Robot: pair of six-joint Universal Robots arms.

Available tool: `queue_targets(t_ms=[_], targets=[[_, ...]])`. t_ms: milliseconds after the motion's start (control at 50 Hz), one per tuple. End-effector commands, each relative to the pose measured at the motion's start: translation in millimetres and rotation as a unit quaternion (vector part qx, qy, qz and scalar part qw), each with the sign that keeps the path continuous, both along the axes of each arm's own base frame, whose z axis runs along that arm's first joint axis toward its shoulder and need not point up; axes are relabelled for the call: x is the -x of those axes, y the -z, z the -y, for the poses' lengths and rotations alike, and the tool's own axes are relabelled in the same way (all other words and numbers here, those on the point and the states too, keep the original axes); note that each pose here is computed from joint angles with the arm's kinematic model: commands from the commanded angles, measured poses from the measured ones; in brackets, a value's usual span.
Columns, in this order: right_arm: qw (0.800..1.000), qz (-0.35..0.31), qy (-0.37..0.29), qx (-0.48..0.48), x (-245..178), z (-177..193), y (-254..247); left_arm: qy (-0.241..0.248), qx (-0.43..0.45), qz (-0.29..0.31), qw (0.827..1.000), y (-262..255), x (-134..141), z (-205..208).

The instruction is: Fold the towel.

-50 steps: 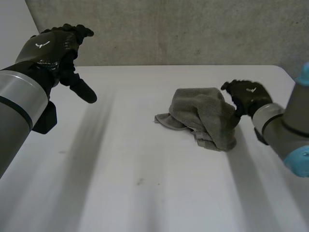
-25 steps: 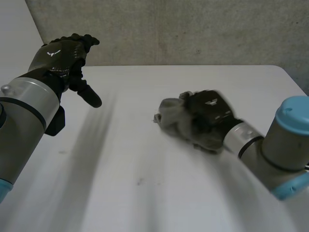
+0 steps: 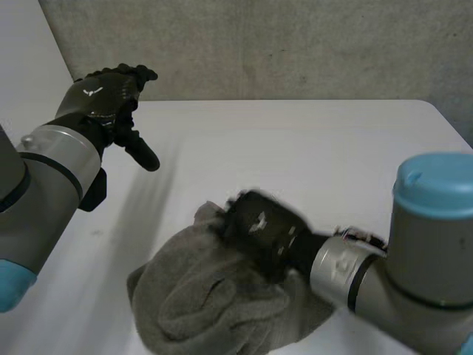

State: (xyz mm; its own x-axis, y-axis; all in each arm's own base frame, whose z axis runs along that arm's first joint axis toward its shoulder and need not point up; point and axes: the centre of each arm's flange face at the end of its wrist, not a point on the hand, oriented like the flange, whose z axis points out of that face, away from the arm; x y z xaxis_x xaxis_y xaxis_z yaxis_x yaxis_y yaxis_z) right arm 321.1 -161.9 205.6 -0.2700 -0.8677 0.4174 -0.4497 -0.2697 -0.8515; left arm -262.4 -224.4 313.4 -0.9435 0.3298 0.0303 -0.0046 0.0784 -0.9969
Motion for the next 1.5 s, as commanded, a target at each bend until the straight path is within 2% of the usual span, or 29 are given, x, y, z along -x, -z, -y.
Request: queue_targets(t_ms=[20, 80, 140, 220, 340, 440, 500, 600, 840, 940, 1000, 1020, 1040, 1080, 1100, 1120, 1140, 1160, 1180, 1200, 1220, 1240, 1280, 1340, 1360, 1440, 1480, 1500], targets=[[0.987, 0.075, 0.129, -0.06, 19.2, 43.9, -24.4, 0.002, -0.022, 0.014, 1.0, 15.9, 4.3, 5.7], [0.979, 0.093, 0.159, -0.084, 28.1, 50.7, -32.1, 0.009, -0.04, 0.024, 0.999, 28.7, 6.9, 6.4], [0.973, 0.093, 0.182, -0.109, 38.0, 52.4, -35.8, 0.037, -0.062, 0.034, 0.997, 44.1, 16.2, 3.5], [0.965, 0.066, 0.207, -0.148, 50.9, 45.8, -30.6, 0.092, -0.101, 0.052, 0.989, 67.6, 32.6, -8.6], [0.954, 0.029, 0.244, -0.17, 63.0, 39.6, -17.3, 0.119, -0.137, 0.085, 0.98, 91.6, 36.6, -18.0], [0.943, -0.002, 0.274, -0.188, 72.9, 31.9, -0.6, 0.184, -0.144, 0.137, 0.963, 116.0, 52.5, -37.3], [0.941, -0.008, 0.276, -0.196, 74.7, 28.8, 4.0, 0.2, -0.142, 0.15, 0.958, 120.8, 56.8, -40.1], [0.934, -0.027, 0.281, -0.22, 79.9, 19.1, 22.0, 0.249, -0.137, 0.189, 0.94, 136.2, 68.3, -48.6], [0.932, -0.04, 0.277, -0.232, 77.8, 14.9, 48.1, 0.261, -0.15, 0.217, 0.929, 155.7, 69.8, -49.1], [0.94, -0.018, 0.274, -0.204, 72.1, 27.1, 49.1, 0.254, -0.152, 0.22, 0.93, 159.9, 72.3, -44.3], [0.95, 0.017, 0.27, -0.156, 65.0, 45.9, 35.8, 0.245, -0.125, 0.207, 0.939, 145.4, 78.0, -34.3], [0.956, 0.043, 0.266, -0.117, 59.4, 59.5, 21.9, 0.224, -0.098, 0.193, 0.95, 130.7, 80.9, -22.4], [0.956, 0.043, 0.266, -0.116, 59.3, 59.7, 21.7, 0.224, -0.098, 0.193, 0.95, 130.6, 80.9, -22.3], [0.958, 0.105, 0.264, -0.027, 51.1, 89.2, -13.5, 0.131, -0.008, 0.143, 0.981, 78.1, 78.7, 11.9], [0.958, 0.105, 0.264, -0.027, 51.1, 89.4, -13.7, 0.13, -0.008, 0.142, 0.981, 77.8, 78.7, 12.1], [0.953, 0.146, 0.264, 0.028, 47.9, 102.9, -37.2, 0.06, 0.038, 0.098, 0.993, 45.0, 67.3, 31.6], [0.942, 0.188, 0.267, 0.084, 47.2, 113.5, -60.3, -0.009, 0.074, 0.05, 0.996, 18.0, 52.0, 48.3], [0.942, 0.188, 0.267, 0.084, 47.2, 113.6, -60.6, -0.009, 0.074, 0.049, 0.996, 17.7, 51.8, 48.4], [0.926, 0.23, 0.265, 0.14, 45.9, 119.2, -83.6, -0.057, 0.099, 0.005, 0.993, -0.8, 39.3, 58.3], [0.907, 0.269, 0.267, 0.184, 46.7, 123.1, -102.9, -0.078, 0.115, -0.037, 0.99, -14.8, 30.8, 62.6], [0.907, 0.269, 0.267, 0.184, 46.7, 123.1, -103.1, -0.078, 0.115, -0.037, 0.99, -15.0, 30.7, 62.6], [0.893, 0.295, 0.264, 0.214, 47.0, 124.9, -117.2, -0.08, 0.122, -0.068, 0.987, -23.0, 27.1, 61.9], [0.89, 0.3, 0.263, 0.221, 46.3, 123.6, -120.3, -0.079, 0.121, -0.091, 0.985, -26.8, 23.5, 59.1], [0.898, 0.287, 0.266, 0.203, 45.4, 119.3, -116.1, -0.08, 0.101, -0.109, 0.986, -18.4, 15.5, 50.0], [0.906, 0.272, 0.266, 0.183, 45.0, 116.1, -108.1, -0.078, 0.088, -0.109, 0.987, -9.7, 12.0, 43.7], [0.921, 0.238, 0.272, 0.144, 45.3, 112.5, -90.5, -0.07, 0.048, -0.085, 0.993, 19.4, 8.2, 32.9], [0.937, 0.193, 0.278, 0.09, 44.7, 111.7, -57.5, -0.054, -0.001, -0.055, 0.997, 54.3, 6.5, 19.0], [0.937, 0.193, 0.278, 0.09, 44.7, 111.7, -57.4, -0.054, -0.001, -0.055, 0.997, 54.5, 6.5, 19.0]])
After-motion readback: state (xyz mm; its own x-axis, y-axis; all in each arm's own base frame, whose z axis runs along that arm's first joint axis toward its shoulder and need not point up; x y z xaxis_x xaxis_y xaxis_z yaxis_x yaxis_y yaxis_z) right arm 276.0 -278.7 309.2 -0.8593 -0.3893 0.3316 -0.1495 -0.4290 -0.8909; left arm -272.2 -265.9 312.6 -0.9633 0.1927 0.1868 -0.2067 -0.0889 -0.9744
